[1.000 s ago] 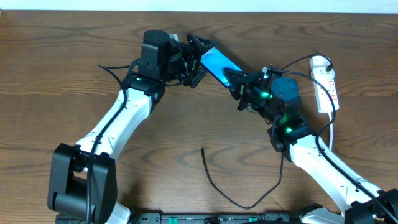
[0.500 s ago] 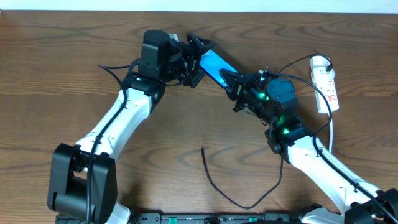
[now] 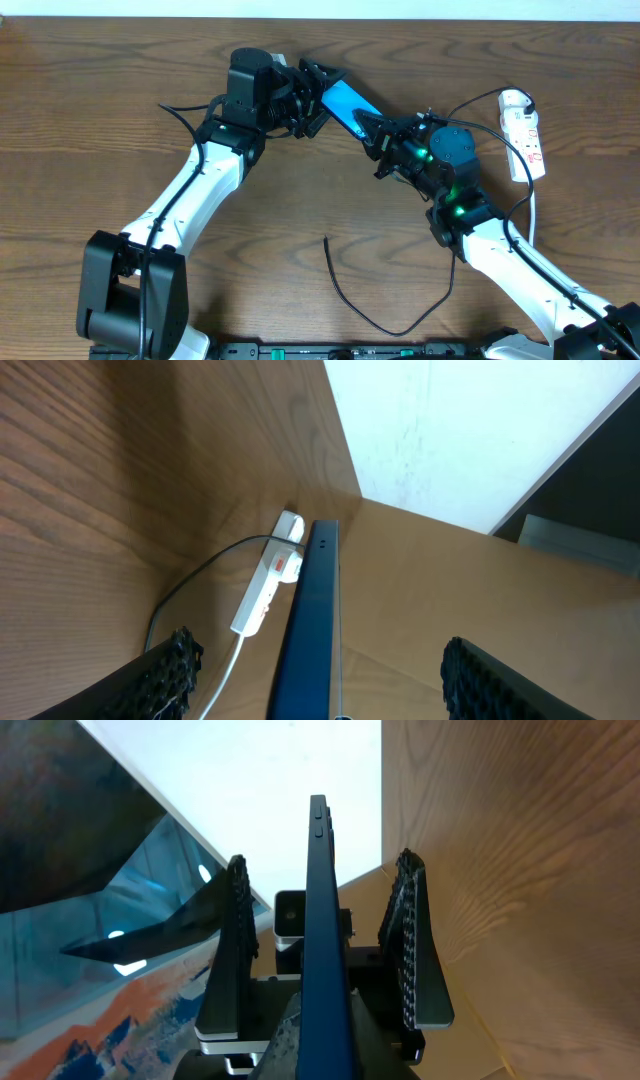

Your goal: Plug charger to phone and switch on socket

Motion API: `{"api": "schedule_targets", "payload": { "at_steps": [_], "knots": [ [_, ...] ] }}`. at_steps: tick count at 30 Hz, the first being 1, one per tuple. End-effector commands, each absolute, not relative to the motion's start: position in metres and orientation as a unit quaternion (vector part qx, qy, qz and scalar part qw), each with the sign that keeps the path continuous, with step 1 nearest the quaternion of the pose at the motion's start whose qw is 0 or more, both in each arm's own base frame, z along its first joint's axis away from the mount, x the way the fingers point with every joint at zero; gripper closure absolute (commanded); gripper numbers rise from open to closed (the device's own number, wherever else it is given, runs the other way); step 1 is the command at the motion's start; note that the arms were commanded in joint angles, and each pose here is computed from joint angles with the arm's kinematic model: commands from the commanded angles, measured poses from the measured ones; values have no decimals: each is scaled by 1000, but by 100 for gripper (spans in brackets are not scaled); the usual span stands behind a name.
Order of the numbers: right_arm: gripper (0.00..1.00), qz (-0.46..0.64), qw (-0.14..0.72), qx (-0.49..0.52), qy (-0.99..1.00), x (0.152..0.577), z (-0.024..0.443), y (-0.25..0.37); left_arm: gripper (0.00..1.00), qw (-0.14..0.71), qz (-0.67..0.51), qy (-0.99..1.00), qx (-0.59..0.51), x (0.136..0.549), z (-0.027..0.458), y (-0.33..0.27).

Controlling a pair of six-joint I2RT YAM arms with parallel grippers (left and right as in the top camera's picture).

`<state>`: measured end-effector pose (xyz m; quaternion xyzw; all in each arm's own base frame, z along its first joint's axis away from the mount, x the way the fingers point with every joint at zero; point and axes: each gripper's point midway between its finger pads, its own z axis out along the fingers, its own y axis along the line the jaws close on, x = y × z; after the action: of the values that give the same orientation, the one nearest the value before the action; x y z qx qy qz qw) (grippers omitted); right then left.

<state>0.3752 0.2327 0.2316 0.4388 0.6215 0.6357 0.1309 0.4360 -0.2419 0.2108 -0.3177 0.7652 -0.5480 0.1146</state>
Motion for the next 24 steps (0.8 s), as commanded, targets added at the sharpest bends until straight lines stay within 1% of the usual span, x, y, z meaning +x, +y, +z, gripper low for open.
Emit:
{"api": "schedule_targets", "payload": {
  "at_steps": [1, 3, 6, 11, 14, 24],
  "knots": [
    [99, 651, 135, 429, 612, 375, 247, 238, 22, 141, -558, 759, -305, 439, 233, -239],
    [99, 651, 133, 428, 613, 374, 247, 239, 23, 141, -558, 759, -305, 439, 233, -239],
    [99, 651, 133, 428, 613, 374, 247, 240, 32, 141, -558, 759, -305, 439, 233, -239],
    [99, 651, 132, 427, 613, 374, 247, 240, 44, 141, -558, 759, -305, 439, 233, -239],
    [99, 651, 132, 426, 614, 373, 247, 241, 54, 141, -558, 759, -305, 439, 233, -239],
    [99, 653, 123, 421, 618, 367, 247, 249, 66, 141, -558, 759, -305, 439, 233, -239]
  ]
}}
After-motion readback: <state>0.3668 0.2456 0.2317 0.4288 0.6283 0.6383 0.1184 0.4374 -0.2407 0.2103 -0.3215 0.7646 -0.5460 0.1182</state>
